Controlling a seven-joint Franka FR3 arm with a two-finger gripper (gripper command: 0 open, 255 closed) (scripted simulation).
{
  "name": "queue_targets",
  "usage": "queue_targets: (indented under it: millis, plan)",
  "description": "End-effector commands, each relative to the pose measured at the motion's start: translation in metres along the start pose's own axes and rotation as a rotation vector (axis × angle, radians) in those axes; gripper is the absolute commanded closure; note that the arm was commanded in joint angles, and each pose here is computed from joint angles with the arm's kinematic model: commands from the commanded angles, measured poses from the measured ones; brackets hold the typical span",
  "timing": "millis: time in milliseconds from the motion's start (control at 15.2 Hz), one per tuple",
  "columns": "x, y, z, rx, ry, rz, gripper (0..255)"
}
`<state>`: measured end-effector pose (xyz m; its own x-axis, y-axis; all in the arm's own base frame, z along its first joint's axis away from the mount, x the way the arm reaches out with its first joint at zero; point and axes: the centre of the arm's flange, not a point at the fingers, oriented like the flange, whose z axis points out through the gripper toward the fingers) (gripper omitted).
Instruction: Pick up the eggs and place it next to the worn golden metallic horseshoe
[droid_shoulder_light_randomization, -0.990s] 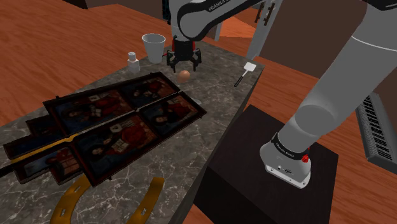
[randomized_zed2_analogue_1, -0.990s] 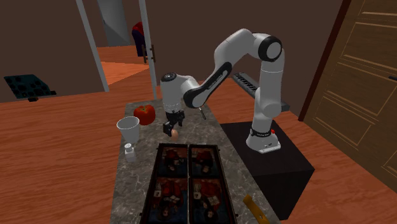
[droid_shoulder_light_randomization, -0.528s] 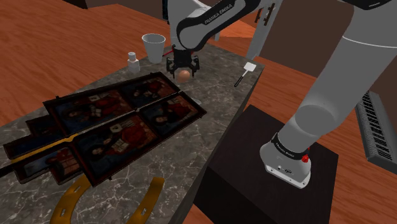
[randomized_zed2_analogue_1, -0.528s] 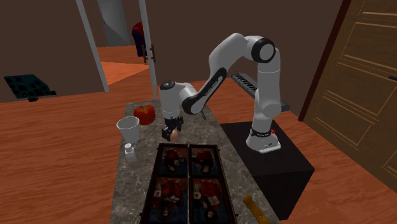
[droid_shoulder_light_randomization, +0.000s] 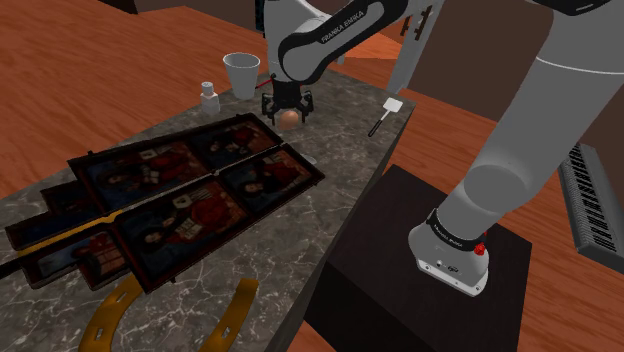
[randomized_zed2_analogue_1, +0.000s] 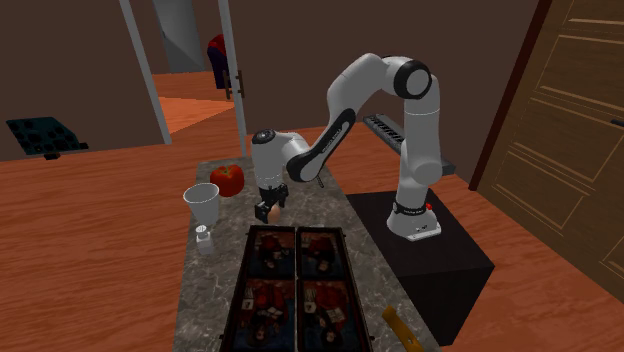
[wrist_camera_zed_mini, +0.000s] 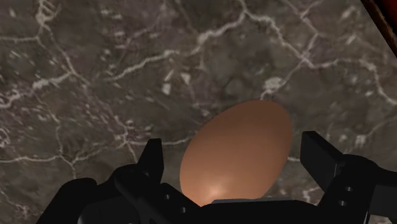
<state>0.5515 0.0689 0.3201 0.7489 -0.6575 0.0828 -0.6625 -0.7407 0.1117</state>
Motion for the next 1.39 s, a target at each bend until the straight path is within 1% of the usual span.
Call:
queue_targets:
  millis: [0, 594, 1320]
  plan:
    - [0.0, 0.0, 0.0, 0.0, 0.0, 0.0, 255]
    - [0.0, 0.0, 0.0, 0.0, 0.0, 0.0, 255]
    - [0.005, 0.006, -0.057, 0.0, 0.0, 0.0, 255]
